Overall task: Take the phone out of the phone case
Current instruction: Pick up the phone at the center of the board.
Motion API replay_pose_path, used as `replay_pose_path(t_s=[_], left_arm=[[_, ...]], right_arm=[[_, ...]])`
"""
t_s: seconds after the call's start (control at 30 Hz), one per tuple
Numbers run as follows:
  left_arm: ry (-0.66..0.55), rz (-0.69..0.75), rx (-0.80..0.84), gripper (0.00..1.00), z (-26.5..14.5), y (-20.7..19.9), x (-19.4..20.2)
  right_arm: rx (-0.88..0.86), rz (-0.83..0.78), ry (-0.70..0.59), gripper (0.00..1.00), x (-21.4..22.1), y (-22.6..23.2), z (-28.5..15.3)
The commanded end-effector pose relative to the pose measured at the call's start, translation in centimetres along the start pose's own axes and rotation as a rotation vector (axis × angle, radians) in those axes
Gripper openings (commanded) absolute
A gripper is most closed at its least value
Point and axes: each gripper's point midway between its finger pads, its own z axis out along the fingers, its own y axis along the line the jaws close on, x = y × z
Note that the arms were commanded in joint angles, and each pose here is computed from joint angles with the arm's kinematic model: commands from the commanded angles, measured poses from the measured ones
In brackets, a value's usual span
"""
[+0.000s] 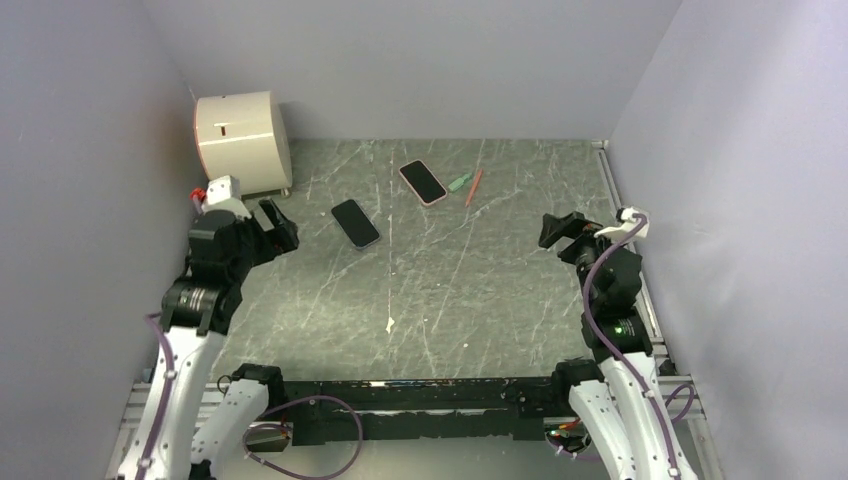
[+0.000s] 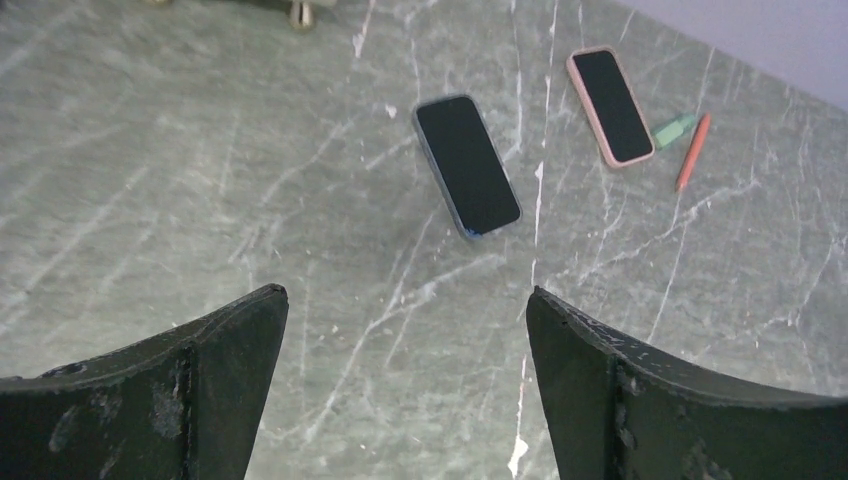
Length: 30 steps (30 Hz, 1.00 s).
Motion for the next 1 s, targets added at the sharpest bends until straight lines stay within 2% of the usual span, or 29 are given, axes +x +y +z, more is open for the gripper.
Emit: replay_pose_path(t_s=[0.0,0.13,0.23,0.47,0.63,0.87,0.97], left_arm=[[0.152,-0.111,0.01,0.95,2.0,-1.6,1.5],[0.276,-0.136,0.001,0.95,5.3,-3.1,4.0],[0.318,-0.082,-0.049,0.95,8.0,-4.2,5.7],[0.293,0.086,-0.163,0.95,13.7,-7.2,7.4],[0.229,0.16,-0.216,0.95,18.3,-8.3,9.3],[0.294,0.151,-0.363,0.95,22.8,-8.1,12.3],[0.313,0.102,-0.38,0.95,24.5,-8.7,13.6]], right_arm=[[-0.109,0.028,0.022,0.99,0.8,2.0,0.6],[-0.17,0.043,0.063,0.99,2.9,2.6,0.8],[-0.191,0.057,0.086,0.99,4.1,2.7,0.8],[-0.199,0.082,0.114,0.99,5.5,2.6,0.6],[-0.207,0.088,0.134,0.99,6.5,2.9,0.6],[-0.197,0.098,0.143,0.99,7.3,2.5,0.9],[-0.193,0.093,0.157,0.99,7.4,2.5,1.0]])
